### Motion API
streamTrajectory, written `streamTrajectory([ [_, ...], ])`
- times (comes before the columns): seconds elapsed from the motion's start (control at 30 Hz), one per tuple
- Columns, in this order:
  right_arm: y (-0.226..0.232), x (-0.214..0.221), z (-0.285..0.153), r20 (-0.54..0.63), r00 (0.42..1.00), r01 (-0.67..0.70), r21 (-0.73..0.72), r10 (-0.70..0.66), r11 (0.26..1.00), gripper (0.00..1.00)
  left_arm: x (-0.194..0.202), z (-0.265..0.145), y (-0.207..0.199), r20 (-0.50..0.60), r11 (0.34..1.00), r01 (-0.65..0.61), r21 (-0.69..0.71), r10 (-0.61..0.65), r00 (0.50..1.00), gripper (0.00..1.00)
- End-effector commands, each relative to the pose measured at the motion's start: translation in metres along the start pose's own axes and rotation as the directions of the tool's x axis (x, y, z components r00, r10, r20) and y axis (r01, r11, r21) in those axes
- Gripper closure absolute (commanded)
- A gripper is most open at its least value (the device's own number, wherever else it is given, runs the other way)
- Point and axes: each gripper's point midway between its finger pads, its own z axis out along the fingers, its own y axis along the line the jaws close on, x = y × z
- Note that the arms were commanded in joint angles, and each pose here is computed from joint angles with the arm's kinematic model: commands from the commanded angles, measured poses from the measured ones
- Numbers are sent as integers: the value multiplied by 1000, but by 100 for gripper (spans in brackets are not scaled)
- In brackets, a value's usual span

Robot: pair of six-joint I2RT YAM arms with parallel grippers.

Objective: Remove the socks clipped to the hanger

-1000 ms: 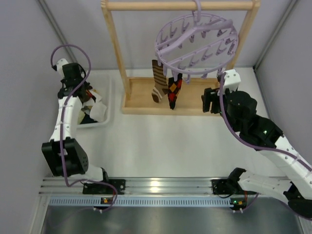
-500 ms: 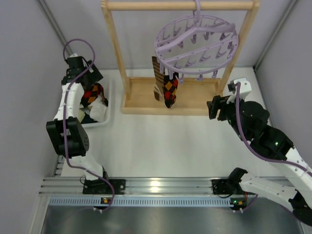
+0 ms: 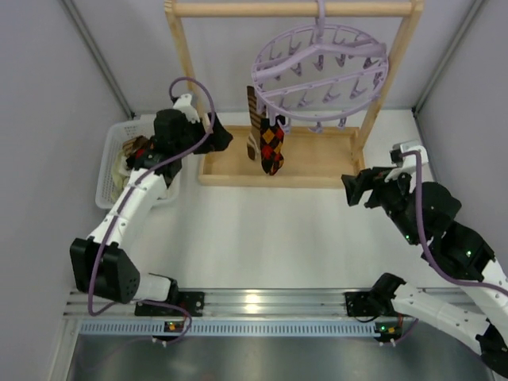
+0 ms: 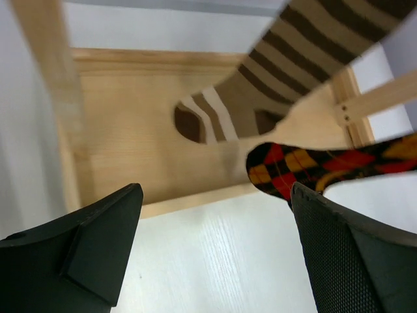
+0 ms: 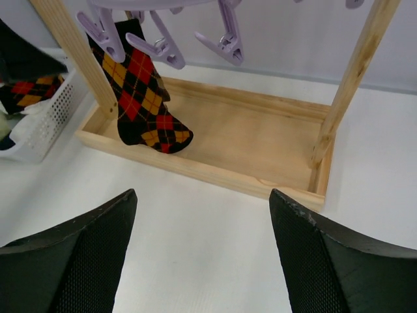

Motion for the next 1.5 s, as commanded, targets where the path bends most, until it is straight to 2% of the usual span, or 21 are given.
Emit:
streamTrajectory([
  [0.0,0,-16,-12,66,996,-50,-34,52,998,20,-19,-14,-45,246,958,-147,247,85,966,1],
  [0.03,0,-16,-14,69,996,-52,-39,54,998,18,-23,-30,-59,314,937,-186,296,89,945,1],
  [0.07,1,-17,-18,74,995,-57,-56,61,997,18,3,-27,-56,302,928,-187,322,87,949,1],
  [0.1,3,-16,-18,73,995,-58,-64,63,996,17,-11,-37,-70,401,899,-237,369,76,913,1],
  [0.23,11,-17,-21,75,995,-64,-116,73,991,15,8,-42,-85,467,823,-340,454,105,878,1],
  [0.33,19,-16,-23,72,994,-68,-166,81,984,15,27,-31,-92,464,770,-395,501,146,874,1],
  [0.67,37,-21,-26,79,993,-63,-262,86,963,15,41,14,-100,431,723,-404,561,162,888,2],
  [0.97,44,-21,-26,71,994,-56,-299,81,953,15,75,62,-108,332,724,-344,598,167,928,17],
  [1.1,44,-22,-29,75,994,-49,-306,76,951,15,75,68,-112,335,728,-345,592,167,927,45],
  [1.13,44,-22,-29,75,994,-48,-305,74,951,15,75,69,-110,339,743,-343,575,165,926,60],
  [1.2,44,-23,-29,81,994,-44,-304,72,952,15,72,65,-113,360,752,-357,555,169,917,74],
  [1.23,43,-23,-29,82,994,-43,-301,71,953,15,72,66,-110,370,771,-359,527,172,913,86],
  [1.33,43,-26,-29,89,993,-47,-301,78,952,15,67,57,-117,394,788,-358,500,161,905,100],
  [1.37,44,-27,-29,93,992,-54,-303,86,952,15,63,55,-117,406,816,-338,469,140,903,100],
  [1.43,45,-33,-30,111,988,-68,-308,107,949,16,64,44,-129,393,818,-319,478,126,911,100],
  [1.47,45,-36,-31,115,986,-80,-313,121,946,16,62,46,-123,393,855,-299,424,124,911,100],
])
